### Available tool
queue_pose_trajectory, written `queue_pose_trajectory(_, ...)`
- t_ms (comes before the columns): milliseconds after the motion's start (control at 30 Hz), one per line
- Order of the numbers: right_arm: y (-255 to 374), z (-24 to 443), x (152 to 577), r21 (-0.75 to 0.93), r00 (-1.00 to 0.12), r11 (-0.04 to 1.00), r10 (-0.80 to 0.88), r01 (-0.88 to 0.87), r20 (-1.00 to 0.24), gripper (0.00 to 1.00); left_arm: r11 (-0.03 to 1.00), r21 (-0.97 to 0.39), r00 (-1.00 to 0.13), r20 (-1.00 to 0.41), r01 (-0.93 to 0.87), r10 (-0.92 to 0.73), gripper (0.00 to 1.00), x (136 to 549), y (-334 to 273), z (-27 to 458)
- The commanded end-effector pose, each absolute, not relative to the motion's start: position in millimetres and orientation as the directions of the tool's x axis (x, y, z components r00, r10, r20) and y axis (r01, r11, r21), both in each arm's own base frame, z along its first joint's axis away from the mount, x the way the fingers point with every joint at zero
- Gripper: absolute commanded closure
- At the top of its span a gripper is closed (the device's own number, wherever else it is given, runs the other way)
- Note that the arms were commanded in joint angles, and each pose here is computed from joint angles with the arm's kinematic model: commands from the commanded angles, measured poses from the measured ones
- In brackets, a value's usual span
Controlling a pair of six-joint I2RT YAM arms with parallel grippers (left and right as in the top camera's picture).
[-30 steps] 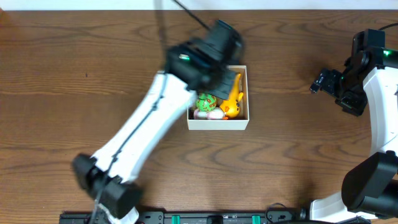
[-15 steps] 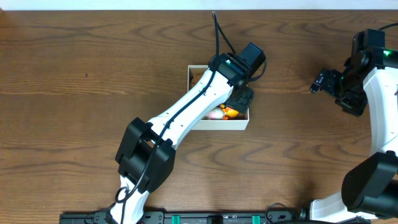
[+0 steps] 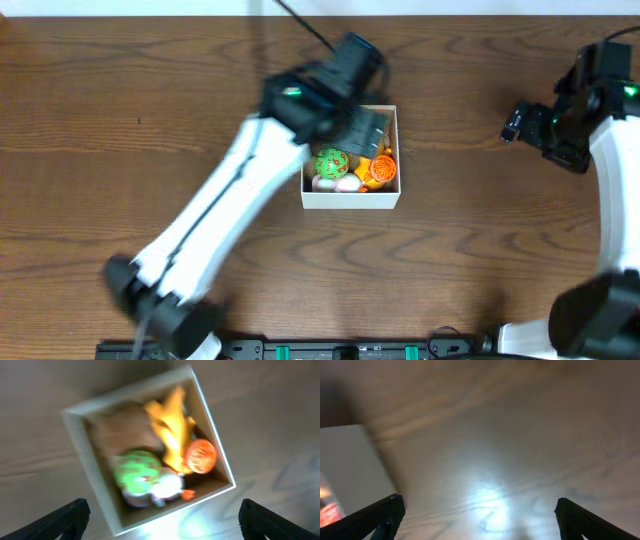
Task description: Pack container
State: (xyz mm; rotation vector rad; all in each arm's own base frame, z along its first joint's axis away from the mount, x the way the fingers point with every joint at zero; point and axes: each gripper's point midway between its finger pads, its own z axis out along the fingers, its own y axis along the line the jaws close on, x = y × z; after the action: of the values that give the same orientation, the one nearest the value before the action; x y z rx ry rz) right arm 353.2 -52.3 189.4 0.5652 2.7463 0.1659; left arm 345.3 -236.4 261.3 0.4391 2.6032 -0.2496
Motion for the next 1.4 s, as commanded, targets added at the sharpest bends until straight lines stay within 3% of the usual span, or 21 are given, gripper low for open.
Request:
queue_pose_trajectory(0,-15.2,258.5,345.5,0.263,-0.838,0.962,0.199,0.069,-0.508,0.01,0.978,-0.034,-0.744,-0.654,0.208,0.135,0.04,342.1,-173.0,335.1)
queue_pose_trajectory(267,18.5,381.4,260.8,0.223,-0.557,0.965,0.111,-0.136,-0.823,0.01,0.995,-0.077,-0.516,-0.851,-0.062,-0.098,0.04,257.2,-50.6,438.9)
queue_pose_trajectory(467,33.4,427.3,182.8,0.145,-0.352,0.972,0.073,-0.182,-0.933,0.01,0.979,-0.101,-0.415,-0.894,-0.177,-0.167,0.02,194.8,0.3,458.0)
queue_pose_trajectory(733,44.9,451.1,120.2,0.074,-0.168,0.976,0.04,-0.203,-0.985,0.01,0.977,-0.12,-0.388,-0.904,-0.174,-0.18,0.02,166.1,13.9,460.2)
queue_pose_trajectory(900,47.1,452.2,108.2,0.064,-0.141,0.977,0.036,-0.205,-0.989,0.01,0.977,-0.121,-0.388,-0.904,-0.173,-0.18,0.02,165.9,14.0,460.2)
queue_pose_trajectory(1367,47.8,425.6,103.1,0.106,-0.253,0.975,0.055,-0.193,-0.966,0.01,0.977,-0.121,-0.388,-0.904,-0.173,-0.18,0.02,165.9,14.0,460.2)
